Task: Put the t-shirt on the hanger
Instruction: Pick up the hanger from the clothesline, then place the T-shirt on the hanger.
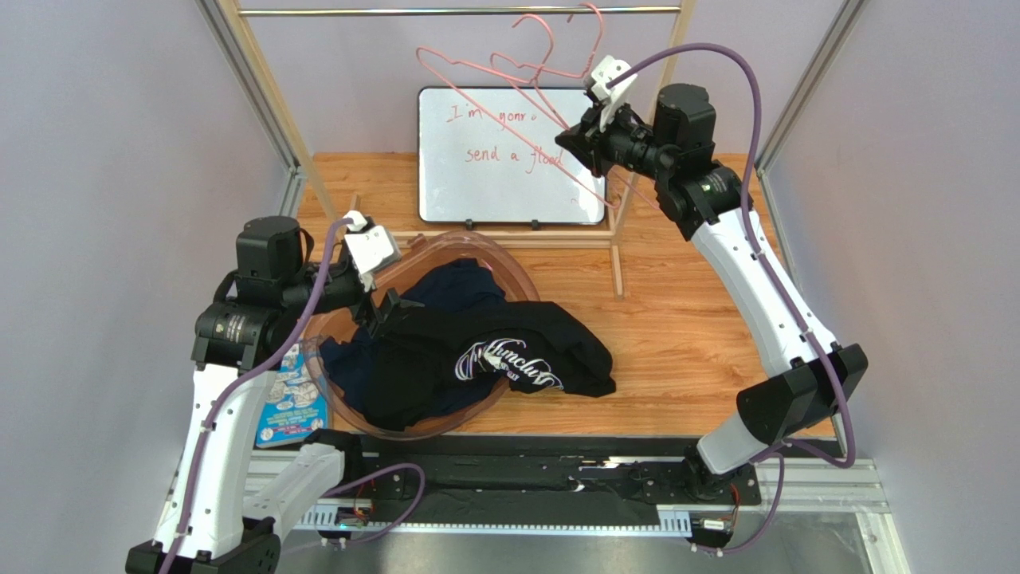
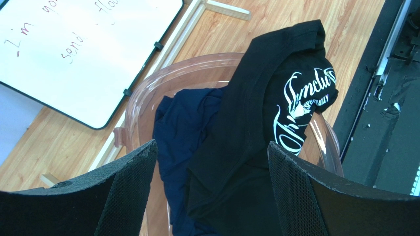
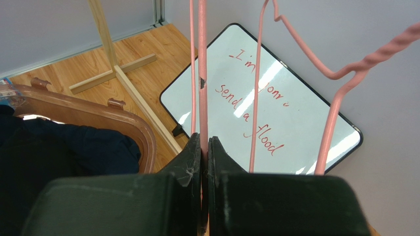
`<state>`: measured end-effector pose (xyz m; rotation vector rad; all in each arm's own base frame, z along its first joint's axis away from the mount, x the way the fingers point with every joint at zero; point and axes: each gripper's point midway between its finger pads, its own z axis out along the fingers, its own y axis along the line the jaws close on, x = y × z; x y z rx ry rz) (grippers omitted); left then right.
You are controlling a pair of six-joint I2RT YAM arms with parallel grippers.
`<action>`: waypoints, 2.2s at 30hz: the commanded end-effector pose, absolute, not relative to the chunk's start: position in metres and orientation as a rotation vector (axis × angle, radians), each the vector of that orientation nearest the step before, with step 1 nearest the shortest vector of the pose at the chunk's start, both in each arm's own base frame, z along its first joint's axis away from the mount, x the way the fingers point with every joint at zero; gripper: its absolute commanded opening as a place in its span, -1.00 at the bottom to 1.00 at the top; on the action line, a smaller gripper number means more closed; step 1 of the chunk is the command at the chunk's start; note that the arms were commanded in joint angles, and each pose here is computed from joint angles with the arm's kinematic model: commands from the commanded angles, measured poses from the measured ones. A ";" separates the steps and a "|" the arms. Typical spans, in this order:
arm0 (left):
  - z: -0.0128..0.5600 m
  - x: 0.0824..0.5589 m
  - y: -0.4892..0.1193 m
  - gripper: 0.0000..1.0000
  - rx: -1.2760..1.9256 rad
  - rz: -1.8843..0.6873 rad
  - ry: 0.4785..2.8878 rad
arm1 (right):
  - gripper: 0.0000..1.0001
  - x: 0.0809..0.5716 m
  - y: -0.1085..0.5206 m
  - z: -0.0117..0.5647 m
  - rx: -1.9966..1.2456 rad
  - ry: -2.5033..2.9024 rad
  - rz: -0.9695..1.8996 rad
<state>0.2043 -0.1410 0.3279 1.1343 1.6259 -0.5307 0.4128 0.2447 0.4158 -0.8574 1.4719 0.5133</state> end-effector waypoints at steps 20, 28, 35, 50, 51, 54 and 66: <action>0.282 0.179 -0.140 0.64 1.346 -0.488 1.514 | -1.00 0.154 0.175 0.350 -1.352 1.662 0.718; 0.228 0.198 -0.140 0.51 1.536 -0.515 1.536 | -1.00 0.124 0.152 0.311 -1.454 1.794 0.701; 0.196 0.214 -0.150 0.51 1.675 -0.518 1.491 | -1.00 0.143 0.147 0.311 -1.513 1.752 0.565; 0.158 0.221 -0.176 0.04 1.809 -0.640 1.464 | -1.00 0.155 0.138 0.293 -1.690 1.678 0.405; 0.156 0.221 -0.176 -0.10 1.802 -0.651 1.481 | -1.00 0.156 0.138 0.292 -1.702 1.670 0.397; 0.158 0.226 -0.175 -0.47 1.775 -0.662 1.539 | -1.00 0.161 0.140 0.291 -1.725 1.648 0.376; 0.184 0.224 -0.176 -1.00 1.741 -0.695 1.580 | -1.00 0.181 0.146 0.284 -1.771 1.576 0.295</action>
